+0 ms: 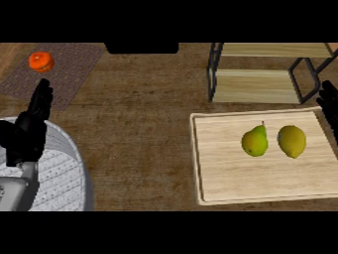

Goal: Pick the lemon from the tray and place it in the tiered shelf

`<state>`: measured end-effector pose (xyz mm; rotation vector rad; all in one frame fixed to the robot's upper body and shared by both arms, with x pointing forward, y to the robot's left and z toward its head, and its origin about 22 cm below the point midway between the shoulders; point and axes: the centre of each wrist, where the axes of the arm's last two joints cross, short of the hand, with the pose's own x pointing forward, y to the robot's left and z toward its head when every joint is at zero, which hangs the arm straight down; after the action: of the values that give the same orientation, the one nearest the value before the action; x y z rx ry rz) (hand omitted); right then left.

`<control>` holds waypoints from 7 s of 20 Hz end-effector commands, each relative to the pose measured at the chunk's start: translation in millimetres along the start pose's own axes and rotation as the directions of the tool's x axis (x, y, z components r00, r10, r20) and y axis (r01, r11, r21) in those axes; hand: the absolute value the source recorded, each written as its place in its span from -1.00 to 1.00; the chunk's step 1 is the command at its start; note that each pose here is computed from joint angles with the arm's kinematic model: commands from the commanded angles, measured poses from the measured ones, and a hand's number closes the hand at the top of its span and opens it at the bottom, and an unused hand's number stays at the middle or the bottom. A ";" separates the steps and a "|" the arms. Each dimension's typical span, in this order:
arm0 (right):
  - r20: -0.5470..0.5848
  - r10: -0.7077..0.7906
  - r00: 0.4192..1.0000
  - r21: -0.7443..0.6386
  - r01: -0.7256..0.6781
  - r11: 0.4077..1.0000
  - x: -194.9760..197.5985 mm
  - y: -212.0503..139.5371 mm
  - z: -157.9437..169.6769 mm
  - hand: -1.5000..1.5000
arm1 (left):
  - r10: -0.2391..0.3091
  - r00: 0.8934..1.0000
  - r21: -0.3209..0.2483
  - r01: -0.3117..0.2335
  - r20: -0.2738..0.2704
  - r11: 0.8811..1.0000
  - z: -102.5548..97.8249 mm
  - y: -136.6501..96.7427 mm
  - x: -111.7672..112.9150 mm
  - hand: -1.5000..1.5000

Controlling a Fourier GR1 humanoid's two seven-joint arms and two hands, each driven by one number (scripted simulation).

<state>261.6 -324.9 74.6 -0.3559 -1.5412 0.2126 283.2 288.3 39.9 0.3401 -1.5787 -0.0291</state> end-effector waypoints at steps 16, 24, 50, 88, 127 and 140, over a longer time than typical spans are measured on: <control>0.197 -0.317 0.928 0.074 0.309 0.948 34.1 -78.0 -25.2 -1.00 | 0.092 0.996 0.004 -0.092 0.003 0.996 22.7 -6.1 14.9 0.00; 0.057 0.211 0.976 0.291 -0.218 0.932 92.6 -81.4 -11.6 -1.00 | 0.102 0.995 -0.002 -0.102 0.012 0.995 21.7 -16.4 23.9 0.00; -0.253 0.866 0.431 0.388 -0.775 0.499 112.5 18.7 -29.0 -1.00 | 0.102 0.995 -0.026 -0.102 0.000 0.994 35.1 -7.8 25.4 0.00; -0.197 0.860 0.471 0.479 -0.719 0.503 -7.4 46.0 -32.3 1.00 | 0.103 0.994 -0.005 -0.103 0.020 0.995 36.7 -9.8 5.6 0.00; -0.127 0.522 0.844 -0.267 -0.535 0.801 214.9 83.6 38.0 1.00 | 0.092 0.996 -0.015 -0.092 0.020 0.996 21.8 -19.2 31.5 0.00; -0.161 0.471 0.868 -0.352 -0.496 0.794 178.4 48.3 -30.5 1.00 | 0.121 0.993 -0.018 -0.121 0.012 0.993 18.1 -13.4 20.7 0.00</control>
<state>286.6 -206.7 239.4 -1.0558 -1.4068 0.3325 259.2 265.0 65.5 0.2487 -1.6278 0.0354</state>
